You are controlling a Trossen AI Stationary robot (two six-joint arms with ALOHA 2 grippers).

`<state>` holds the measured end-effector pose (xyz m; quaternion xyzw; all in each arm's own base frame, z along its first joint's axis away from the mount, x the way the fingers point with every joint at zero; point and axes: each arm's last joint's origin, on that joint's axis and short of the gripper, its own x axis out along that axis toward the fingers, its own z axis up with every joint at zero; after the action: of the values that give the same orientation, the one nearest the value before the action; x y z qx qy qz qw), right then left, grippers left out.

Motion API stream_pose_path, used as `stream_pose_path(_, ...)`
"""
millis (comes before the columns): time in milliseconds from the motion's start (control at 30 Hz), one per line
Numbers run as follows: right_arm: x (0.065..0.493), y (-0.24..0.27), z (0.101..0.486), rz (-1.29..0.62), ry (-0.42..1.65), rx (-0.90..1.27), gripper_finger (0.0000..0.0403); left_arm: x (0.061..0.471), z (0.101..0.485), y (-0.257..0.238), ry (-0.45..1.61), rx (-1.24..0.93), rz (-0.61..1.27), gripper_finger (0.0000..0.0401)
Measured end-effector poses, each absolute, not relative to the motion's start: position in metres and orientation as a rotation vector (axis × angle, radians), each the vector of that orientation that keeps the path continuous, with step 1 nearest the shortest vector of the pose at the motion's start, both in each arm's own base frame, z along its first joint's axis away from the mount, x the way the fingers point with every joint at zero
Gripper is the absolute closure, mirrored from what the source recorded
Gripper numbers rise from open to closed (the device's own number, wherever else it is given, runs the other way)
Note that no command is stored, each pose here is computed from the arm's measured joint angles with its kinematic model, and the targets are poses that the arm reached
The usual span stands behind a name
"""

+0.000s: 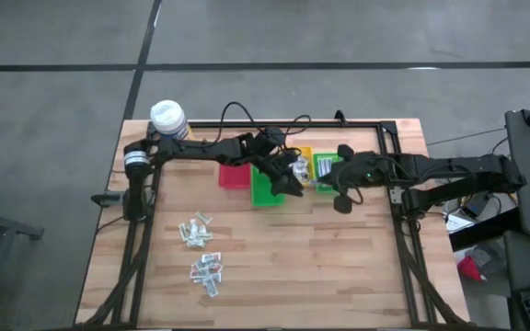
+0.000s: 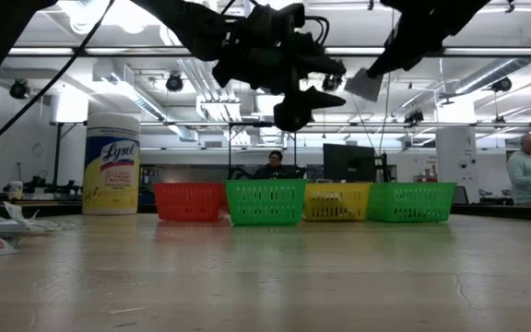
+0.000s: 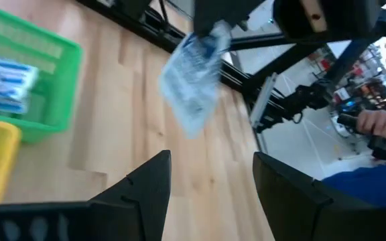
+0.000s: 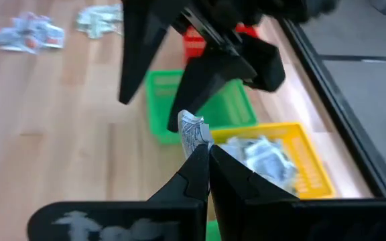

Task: Pick & Place First Aid Supplies
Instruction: Put the alcohol pad into the yellow basket

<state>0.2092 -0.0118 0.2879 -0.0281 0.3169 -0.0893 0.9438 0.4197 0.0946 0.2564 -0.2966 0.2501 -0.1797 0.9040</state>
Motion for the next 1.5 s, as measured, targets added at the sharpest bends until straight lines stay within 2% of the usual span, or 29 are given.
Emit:
stream_pose_path(267, 0.219, -0.043, 0.272, -0.282, 0.740, -0.078, 0.0395, 0.412, 0.256, 0.124, 0.483, -0.559, -0.298, 0.0197)
stream_pose_path(467, 0.224, -0.066, 0.261, -0.262, 0.784, -0.018, 0.0395, 0.404, 0.265, 0.134, 0.468, -0.553, -0.260, 0.0197)
stream_pose_path(700, 0.228, -0.086, 0.257, -0.228, 0.749, 0.037, 0.0395, 0.377, 0.307, 0.122, 0.443, -0.484, -0.175, 0.0197)
stream_pose_path(967, 0.237, -0.099, 0.247, -0.171, 0.729, 0.091, 0.0395, 0.323, 0.341, 0.089, 0.349, -0.405, -0.067, 0.0197)
stream_pose_path(1333, 0.278, -0.122, 0.238, -0.091, 0.810, 0.142, 0.0395, 0.255, 0.323, 0.050, 0.159, -0.446, 0.022, 0.0197)
stream_pose_path(1500, 0.289, -0.136, 0.234, -0.089, 0.916, 0.170, 0.0394, 0.230, 0.310, 0.039, 0.121, -0.459, 0.091, 0.0197)
